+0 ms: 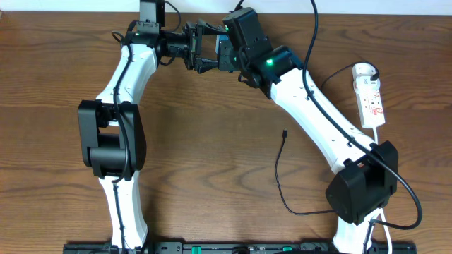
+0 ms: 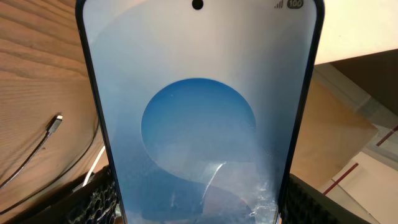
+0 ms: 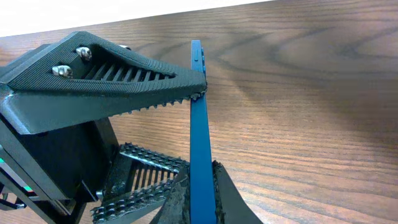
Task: Plug charger to phone and switch on socket
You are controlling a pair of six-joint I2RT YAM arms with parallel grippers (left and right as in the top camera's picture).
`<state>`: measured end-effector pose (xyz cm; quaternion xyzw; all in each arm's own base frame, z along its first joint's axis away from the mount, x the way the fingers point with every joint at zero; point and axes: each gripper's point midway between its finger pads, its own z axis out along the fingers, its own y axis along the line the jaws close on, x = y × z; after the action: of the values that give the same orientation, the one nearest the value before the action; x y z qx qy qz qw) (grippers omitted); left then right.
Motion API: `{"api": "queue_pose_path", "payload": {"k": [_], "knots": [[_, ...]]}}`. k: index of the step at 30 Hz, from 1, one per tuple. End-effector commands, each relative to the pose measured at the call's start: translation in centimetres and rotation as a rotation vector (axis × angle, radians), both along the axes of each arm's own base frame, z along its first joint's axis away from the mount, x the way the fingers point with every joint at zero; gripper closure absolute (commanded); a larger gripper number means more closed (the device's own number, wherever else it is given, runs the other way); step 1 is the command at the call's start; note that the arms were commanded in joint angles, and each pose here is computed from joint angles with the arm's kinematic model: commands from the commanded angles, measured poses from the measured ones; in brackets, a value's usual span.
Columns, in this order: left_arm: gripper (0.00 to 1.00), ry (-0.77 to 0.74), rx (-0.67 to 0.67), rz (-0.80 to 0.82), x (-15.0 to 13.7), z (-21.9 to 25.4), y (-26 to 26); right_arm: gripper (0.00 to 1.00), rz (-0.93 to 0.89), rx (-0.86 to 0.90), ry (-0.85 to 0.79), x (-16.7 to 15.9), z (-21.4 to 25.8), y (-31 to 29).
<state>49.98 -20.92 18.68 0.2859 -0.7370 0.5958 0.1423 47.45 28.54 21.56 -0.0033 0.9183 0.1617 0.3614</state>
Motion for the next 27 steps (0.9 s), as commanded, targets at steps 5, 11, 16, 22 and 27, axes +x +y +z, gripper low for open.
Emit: {"api": "queue_pose_path", "payload": {"k": [5,11,16,22,27], "knots": [[0.15,-0.037,-0.051,-0.036,-0.9,2.9,0.0,0.99,-0.026,0.02,-0.027,0.5,1.0,0.0],[0.0,-0.04,-0.009,0.004,-0.2,2.2,0.2,0.99,-0.081,0.08,-0.054,1.8,1.9,-0.6],[0.0,-0.045,0.05,0.059,0.8,1.3,0.6,0.99,-0.139,0.149,-0.089,3.1,3.1,-1.3],[0.0,0.035,0.072,0.121,1.4,0.7,1.0,0.99,-0.406,0.409,0.015,4.1,3.1,-3.3],[0.0,0.081,0.104,0.182,2.1,0.0,1.4,0.99,-0.576,0.577,0.076,4.8,3.1,-4.6]]}}
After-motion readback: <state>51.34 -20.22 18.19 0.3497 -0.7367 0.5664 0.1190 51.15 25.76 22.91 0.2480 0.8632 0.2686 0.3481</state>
